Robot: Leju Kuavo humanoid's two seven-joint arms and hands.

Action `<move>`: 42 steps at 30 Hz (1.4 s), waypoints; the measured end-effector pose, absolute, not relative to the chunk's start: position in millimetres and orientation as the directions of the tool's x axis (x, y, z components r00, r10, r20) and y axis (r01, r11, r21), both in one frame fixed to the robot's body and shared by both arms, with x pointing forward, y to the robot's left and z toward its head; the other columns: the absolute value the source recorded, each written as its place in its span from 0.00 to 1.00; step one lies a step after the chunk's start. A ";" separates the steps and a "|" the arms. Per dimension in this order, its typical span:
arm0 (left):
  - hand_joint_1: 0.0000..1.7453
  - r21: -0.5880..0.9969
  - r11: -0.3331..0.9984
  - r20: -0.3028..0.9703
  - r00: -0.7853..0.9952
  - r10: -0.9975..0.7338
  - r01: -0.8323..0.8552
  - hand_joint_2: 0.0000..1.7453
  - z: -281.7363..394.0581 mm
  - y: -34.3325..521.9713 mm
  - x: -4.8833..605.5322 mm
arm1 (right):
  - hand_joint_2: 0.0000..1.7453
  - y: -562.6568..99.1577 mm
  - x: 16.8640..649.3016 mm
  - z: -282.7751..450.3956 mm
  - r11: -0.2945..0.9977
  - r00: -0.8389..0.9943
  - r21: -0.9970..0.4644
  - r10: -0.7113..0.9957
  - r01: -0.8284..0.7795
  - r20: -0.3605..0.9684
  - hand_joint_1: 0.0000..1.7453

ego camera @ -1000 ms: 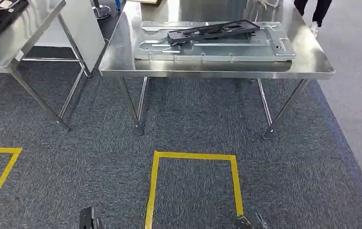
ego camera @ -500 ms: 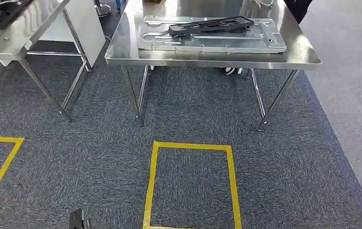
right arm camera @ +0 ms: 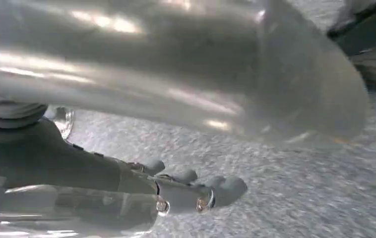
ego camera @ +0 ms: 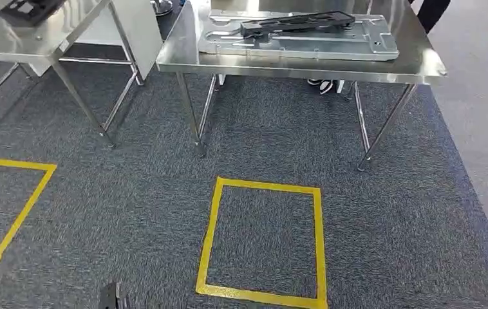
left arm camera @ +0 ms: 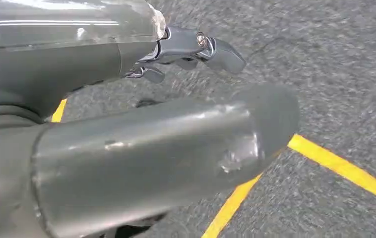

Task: Take the parts from the cabinet and place them on the table.

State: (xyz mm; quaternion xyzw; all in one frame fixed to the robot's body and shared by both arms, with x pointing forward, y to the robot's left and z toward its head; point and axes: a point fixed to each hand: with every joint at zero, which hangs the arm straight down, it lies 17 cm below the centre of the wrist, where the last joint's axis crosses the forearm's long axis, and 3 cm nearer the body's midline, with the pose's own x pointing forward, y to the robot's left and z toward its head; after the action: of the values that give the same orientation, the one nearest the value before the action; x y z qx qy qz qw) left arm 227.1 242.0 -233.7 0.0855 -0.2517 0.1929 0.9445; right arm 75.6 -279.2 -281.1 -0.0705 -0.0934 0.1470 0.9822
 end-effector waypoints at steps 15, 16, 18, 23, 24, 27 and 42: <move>0.00 0.062 0.914 0.497 0.807 0.319 -0.400 0.00 -234.8 247.5 228.4 | 0.00 -266.2 65.4 -281.7 0.946 0.941 -0.100 0.319 -0.309 0.115 0.00; 0.00 0.063 0.914 0.496 0.807 0.320 -0.401 0.00 -235.4 247.8 226.9 | 0.00 -263.9 64.6 -281.7 0.946 0.941 -0.099 0.319 -0.309 0.115 0.00; 0.00 0.066 0.913 0.491 0.810 0.321 -0.402 0.00 -236.9 248.9 222.9 | 0.00 -261.6 63.7 -281.7 0.944 0.939 -0.097 0.324 -0.314 0.114 0.00; 0.00 0.062 0.911 0.493 0.806 0.327 -0.408 0.00 -236.1 248.7 225.3 | 0.00 -260.1 61.2 -282.0 0.943 0.938 -0.095 0.329 -0.319 0.112 0.00; 0.00 0.062 0.911 0.492 0.806 0.328 -0.409 0.00 -236.3 249.4 224.8 | 0.00 -260.1 62.7 -281.8 0.942 0.937 -0.096 0.330 -0.320 0.114 0.00; 0.00 0.070 0.910 0.487 0.810 0.328 -0.410 0.00 -238.5 253.7 219.9 | 0.00 -259.5 64.9 -281.5 0.941 0.935 -0.094 0.335 -0.325 0.117 0.00; 0.00 0.079 0.905 0.482 0.811 0.332 -0.418 0.00 -239.9 263.9 218.5 | 0.00 -260.8 65.7 -281.3 0.934 0.928 -0.090 0.355 -0.346 0.114 0.00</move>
State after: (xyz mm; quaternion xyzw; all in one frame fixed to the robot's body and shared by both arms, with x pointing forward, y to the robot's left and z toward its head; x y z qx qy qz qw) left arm 218.5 263.9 -239.9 0.0907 -0.2357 0.1978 0.9471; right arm 65.7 -260.8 -281.3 -0.0344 -0.0642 0.1785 0.9812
